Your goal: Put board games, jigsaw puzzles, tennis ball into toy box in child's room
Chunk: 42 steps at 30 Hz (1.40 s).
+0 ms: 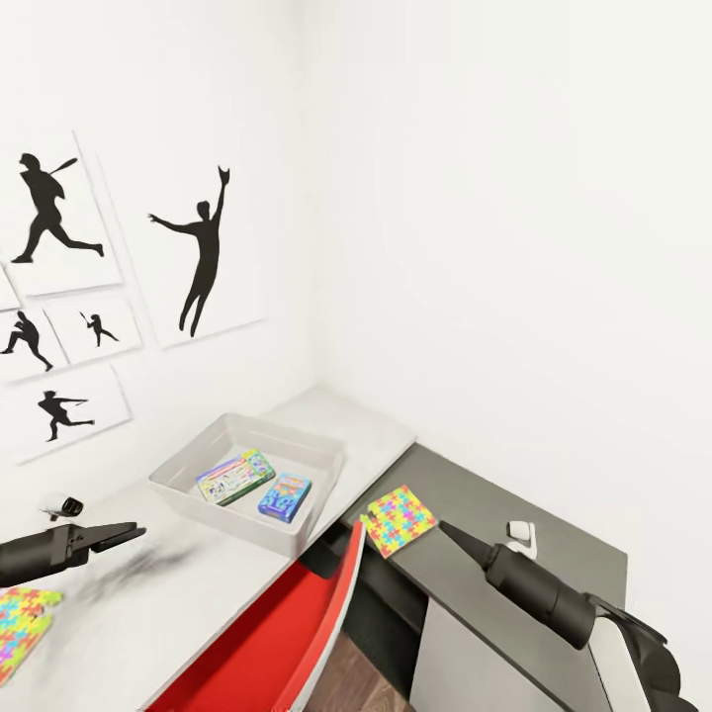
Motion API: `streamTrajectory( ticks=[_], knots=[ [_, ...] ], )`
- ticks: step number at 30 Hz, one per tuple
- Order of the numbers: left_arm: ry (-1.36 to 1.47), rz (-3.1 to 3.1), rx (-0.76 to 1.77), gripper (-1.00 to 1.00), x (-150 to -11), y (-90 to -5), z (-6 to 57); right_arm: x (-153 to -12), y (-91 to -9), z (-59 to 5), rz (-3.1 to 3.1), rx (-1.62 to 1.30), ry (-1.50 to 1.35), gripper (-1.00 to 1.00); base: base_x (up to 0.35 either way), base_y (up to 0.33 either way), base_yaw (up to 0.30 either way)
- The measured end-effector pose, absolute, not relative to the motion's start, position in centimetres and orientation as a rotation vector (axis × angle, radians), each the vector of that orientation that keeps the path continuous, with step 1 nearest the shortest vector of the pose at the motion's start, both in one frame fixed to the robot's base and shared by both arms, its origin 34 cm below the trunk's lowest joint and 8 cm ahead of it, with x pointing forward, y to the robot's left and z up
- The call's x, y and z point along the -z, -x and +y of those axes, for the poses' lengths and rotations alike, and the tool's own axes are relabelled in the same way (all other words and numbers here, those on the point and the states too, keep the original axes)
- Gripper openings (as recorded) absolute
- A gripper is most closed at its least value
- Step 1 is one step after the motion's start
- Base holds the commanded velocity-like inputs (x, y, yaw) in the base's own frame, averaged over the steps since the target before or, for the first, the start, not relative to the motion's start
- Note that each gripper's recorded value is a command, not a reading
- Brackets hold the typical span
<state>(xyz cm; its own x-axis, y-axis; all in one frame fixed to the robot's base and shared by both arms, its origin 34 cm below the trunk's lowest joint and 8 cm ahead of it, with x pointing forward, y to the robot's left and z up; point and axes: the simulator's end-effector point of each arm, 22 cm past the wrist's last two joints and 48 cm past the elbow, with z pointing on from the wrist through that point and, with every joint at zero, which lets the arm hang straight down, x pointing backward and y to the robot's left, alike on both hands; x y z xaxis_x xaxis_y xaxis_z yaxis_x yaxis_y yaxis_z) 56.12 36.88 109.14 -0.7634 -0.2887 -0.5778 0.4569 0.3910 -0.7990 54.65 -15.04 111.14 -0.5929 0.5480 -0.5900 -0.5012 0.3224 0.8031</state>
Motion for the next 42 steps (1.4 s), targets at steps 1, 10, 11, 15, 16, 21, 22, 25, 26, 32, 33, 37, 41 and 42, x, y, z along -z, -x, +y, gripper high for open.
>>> streamTrajectory(
  ticks=[1, 10, 11, 15, 16, 21, 22, 25, 26, 32, 33, 37, 41, 42],
  knots=[
    [-0.144, 1.982, 1.429, 1.00, -109.18, -56.12, 36.89, -111.18, -54.64, -15.04, 1.672, -1.438, -0.042, 1.00, -0.022, 0.018, 0.265],
    [-0.137, 1.978, 1.431, 1.00, -109.44, -55.97, 37.03, -111.42, -54.58, -15.05, 1.669, -1.435, -0.038, 1.00, -0.005, 0.005, 0.267],
    [-0.136, 1.977, 1.431, 1.00, -109.47, -55.95, 37.06, -111.44, -54.57, -15.05, 1.668, -1.434, -0.037, 1.00, -0.001, 0.001, 0.268],
    [-0.135, 1.974, 1.430, 1.00, -109.60, -55.92, 37.10, -111.55, -54.55, -15.05, 1.666, -1.434, -0.036, 1.00, 0.000, 0.000, 0.269],
    [-0.135, 1.973, 1.431, 1.00, -109.63, -55.92, 37.10, -111.57, -54.54, -15.05, 1.666, -1.433, -0.035, 1.00, 0.000, 0.000, 0.270],
    [-0.130, 1.971, 1.431, 1.00, -109.83, -55.90, 37.22, -111.67, -54.51, -15.05, 1.664, -1.433, -0.034, 1.00, -0.003, 0.001, 0.271],
    [-0.128, 1.972, 1.432, 1.00, -109.85, -55.90, 37.22, -111.68, -54.51, -15.05, 1.664, -1.432, -0.034, 1.00, -0.081, 0.040, 0.272],
    [-0.123, 1.973, 1.435, 1.00, -109.90, -55.91, 37.24, -111.71, -54.53, -15.05, 1.664, -1.431, -0.033, 1.00, -0.158, 0.086, 0.273],
    [-0.122, 1.973, 1.435, 1.00, -109.92, -55.90, 37.25, -111.73, -54.52, -15.05, 1.664, -1.431, -0.032, 1.00, -0.216, 0.125, 0.274],
    [-0.122, 1.972, 1.436, 1.00, -110.05, -55.89, 37.24, -111.72, -54.51, -15.05, 1.666, -1.427, -0.030, 1.00, -0.228, 0.180, 0.276],
    [-0.123, 1.971, 1.435, 1.00, -110.07, -55.88, 37.25, -111.71, -54.50, -15.05, 1.667, -1.426, -0.029, 1.00, -0.188, 0.233, 0.278],
    [-0.124, 1.971, 1.435, 1.00, -110.10, -55.87, 37.25, -111.67, -54.50, -15.05, 1.670, -1.423, -0.028, 1.00, -0.155, 0.253, 0.280],
    [-0.124, 1.971, 1.435, 1.00, -110.12, -55.85, 37.25, -111.66, -54.48, -15.03, 1.671, -1.422, -0.027, 1.00, -0.074, 0.276, 0.281],
    [-0.124, 1.970, 1.435, 1.00, -110.14, -55.85, 37.25, -111.67, -54.47, -15.04, 1.670, -1.423, -0.027, 1.00, -0.032, 0.282, 0.281]
  ],
)
